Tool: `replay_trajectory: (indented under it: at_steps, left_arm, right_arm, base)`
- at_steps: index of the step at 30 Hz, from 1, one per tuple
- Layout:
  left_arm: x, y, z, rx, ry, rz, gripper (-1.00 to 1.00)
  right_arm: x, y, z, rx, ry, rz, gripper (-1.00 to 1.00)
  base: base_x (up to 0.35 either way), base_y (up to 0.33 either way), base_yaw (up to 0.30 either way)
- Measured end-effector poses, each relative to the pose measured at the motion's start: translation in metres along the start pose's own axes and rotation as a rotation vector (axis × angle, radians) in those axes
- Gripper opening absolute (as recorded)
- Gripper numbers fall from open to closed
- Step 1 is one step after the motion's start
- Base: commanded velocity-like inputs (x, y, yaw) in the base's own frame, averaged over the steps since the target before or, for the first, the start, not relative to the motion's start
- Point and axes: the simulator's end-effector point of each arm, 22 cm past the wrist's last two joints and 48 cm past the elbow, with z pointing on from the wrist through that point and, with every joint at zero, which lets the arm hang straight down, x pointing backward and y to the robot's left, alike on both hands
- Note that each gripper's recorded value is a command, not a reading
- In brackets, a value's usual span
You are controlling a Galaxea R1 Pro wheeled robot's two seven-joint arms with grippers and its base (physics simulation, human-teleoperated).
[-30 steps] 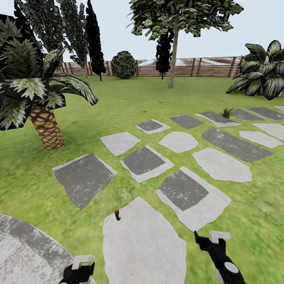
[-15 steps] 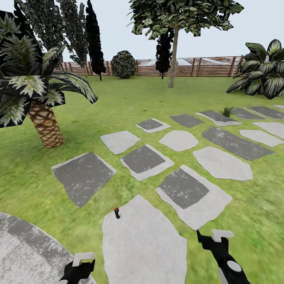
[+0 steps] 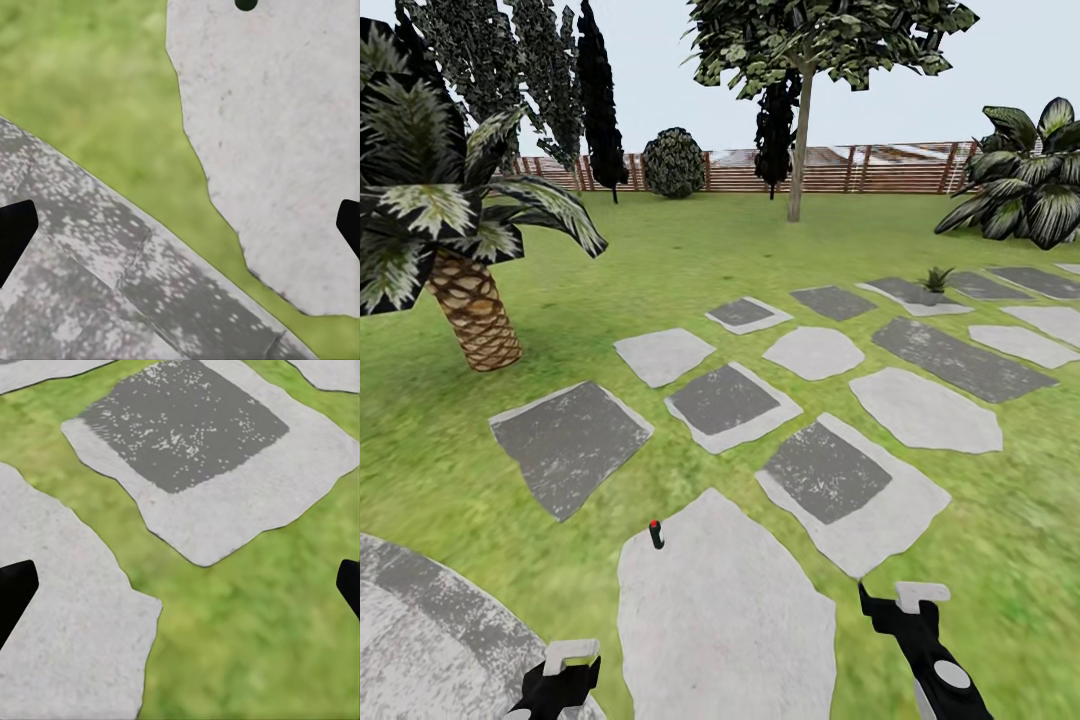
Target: Pick up the pesticide atomizer in the garden and spray insectifuge to fully cover both potted plants in the garden.
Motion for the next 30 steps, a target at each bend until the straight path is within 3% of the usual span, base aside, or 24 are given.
replay_trajectory:
  at_steps: [30]
  left_arm:
    - [0.043,-0.002,0.039,0.0,0.0,-0.001,1.0]
  right_arm:
    - [0.043,0.003,0.024,0.004,-0.018,0.001,1.0]
  base:
    - [0.0,0.0,0.0]
